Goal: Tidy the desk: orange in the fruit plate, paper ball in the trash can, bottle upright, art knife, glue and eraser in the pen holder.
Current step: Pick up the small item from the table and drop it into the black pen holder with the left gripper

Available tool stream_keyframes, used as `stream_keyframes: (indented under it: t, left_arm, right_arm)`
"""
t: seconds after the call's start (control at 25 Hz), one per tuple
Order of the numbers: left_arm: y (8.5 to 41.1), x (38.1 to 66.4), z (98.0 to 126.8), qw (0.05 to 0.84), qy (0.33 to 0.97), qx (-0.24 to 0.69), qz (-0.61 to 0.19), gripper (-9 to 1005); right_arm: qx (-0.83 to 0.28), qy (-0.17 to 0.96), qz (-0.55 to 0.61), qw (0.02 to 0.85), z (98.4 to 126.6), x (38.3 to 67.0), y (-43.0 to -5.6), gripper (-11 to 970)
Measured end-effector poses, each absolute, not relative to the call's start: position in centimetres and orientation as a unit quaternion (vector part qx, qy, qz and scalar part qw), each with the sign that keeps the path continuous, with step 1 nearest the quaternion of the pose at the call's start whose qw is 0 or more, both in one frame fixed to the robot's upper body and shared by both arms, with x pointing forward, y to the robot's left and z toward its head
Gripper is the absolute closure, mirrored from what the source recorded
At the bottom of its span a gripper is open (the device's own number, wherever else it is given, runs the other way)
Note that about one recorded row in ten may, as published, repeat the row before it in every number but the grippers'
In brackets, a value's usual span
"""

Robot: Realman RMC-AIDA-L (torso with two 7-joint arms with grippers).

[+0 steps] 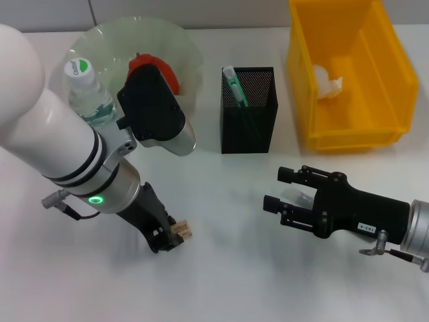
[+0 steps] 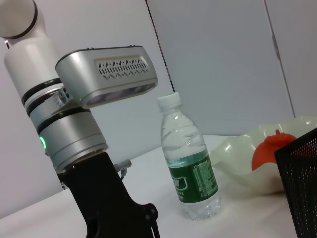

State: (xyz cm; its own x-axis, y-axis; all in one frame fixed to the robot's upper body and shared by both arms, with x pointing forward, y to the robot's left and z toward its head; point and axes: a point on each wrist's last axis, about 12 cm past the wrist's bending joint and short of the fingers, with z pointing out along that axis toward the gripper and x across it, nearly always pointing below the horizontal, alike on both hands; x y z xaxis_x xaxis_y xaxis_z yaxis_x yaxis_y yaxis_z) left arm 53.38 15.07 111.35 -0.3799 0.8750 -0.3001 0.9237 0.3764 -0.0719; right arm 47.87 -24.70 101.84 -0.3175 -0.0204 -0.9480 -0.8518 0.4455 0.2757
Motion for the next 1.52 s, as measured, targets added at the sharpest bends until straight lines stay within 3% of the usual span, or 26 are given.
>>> stream_keyframes:
  t: [0.12,0.4,0.84,0.96,1.16,1.2,1.28,1.52]
  left_arm:
    - [15.0,53.5,111.4,0.112,0.822,0.547,-0.113,709]
    - [14.9,53.6,111.6,0.117,0.818,0.551,-0.115,713]
    - [15.3,54.2,115.9,0.211,0.785,0.542,-0.214,715]
    - [15.4,55.6,118.3,0.284,0.758,0.534,-0.243,715]
    - [15.4,55.6,118.3,0.284,0.758,0.534,-0.243,717]
    - [14.7,57.7,119.0,0.335,0.759,0.509,-0.231,718]
    - [14.2,58.7,119.2,0.365,0.756,0.496,-0.222,719]
    - [13.1,59.6,118.8,0.386,0.756,0.483,-0.213,699]
  right_arm:
    - [-0.314,0.694,0.420,0.493,101.9,48.0,-24.7,270]
    - [-0.313,0.695,0.417,0.495,101.9,48.3,-24.7,269]
    - [-0.302,0.702,0.407,0.500,101.7,48.2,-25.0,269]
    - [-0.302,0.704,0.400,0.503,101.5,48.2,-25.1,269]
    - [-0.297,0.707,0.404,0.500,101.2,47.9,-24.9,269]
    - [-0.295,0.707,0.405,0.498,101.2,47.8,-24.9,270]
    - [-0.294,0.708,0.406,0.497,101.1,47.7,-24.8,270]
    - [-0.290,0.709,0.411,0.494,100.9,47.5,-24.6,270]
